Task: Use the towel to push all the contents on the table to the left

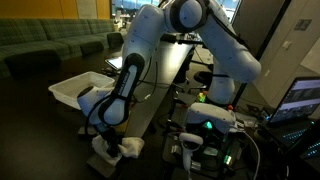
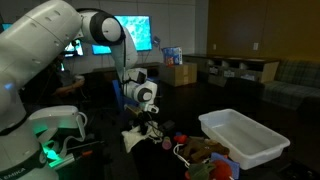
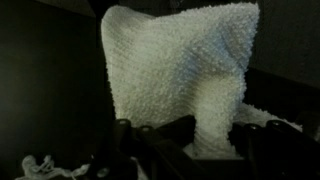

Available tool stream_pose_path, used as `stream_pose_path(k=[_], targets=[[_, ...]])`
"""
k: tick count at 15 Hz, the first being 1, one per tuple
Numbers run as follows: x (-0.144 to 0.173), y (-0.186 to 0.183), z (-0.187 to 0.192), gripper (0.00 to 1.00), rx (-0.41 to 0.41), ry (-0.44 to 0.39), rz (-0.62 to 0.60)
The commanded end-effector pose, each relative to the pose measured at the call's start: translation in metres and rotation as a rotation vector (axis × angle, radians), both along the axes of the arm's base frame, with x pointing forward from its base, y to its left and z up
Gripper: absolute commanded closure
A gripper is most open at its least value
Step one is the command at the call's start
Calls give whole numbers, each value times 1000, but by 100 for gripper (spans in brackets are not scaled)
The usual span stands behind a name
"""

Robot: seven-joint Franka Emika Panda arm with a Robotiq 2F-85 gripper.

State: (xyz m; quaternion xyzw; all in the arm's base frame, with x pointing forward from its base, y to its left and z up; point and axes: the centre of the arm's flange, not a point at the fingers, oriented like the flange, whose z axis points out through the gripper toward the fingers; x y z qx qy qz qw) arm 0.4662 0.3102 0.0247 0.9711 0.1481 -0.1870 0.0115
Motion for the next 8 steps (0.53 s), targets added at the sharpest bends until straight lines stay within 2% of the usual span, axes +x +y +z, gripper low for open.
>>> stream_pose_path(k=[1,4,8], targets=[[7,40,-2,90,31,-11,1],[6,42,1,89,20,-30,16],[7,6,0,89,-25,-33,-5]])
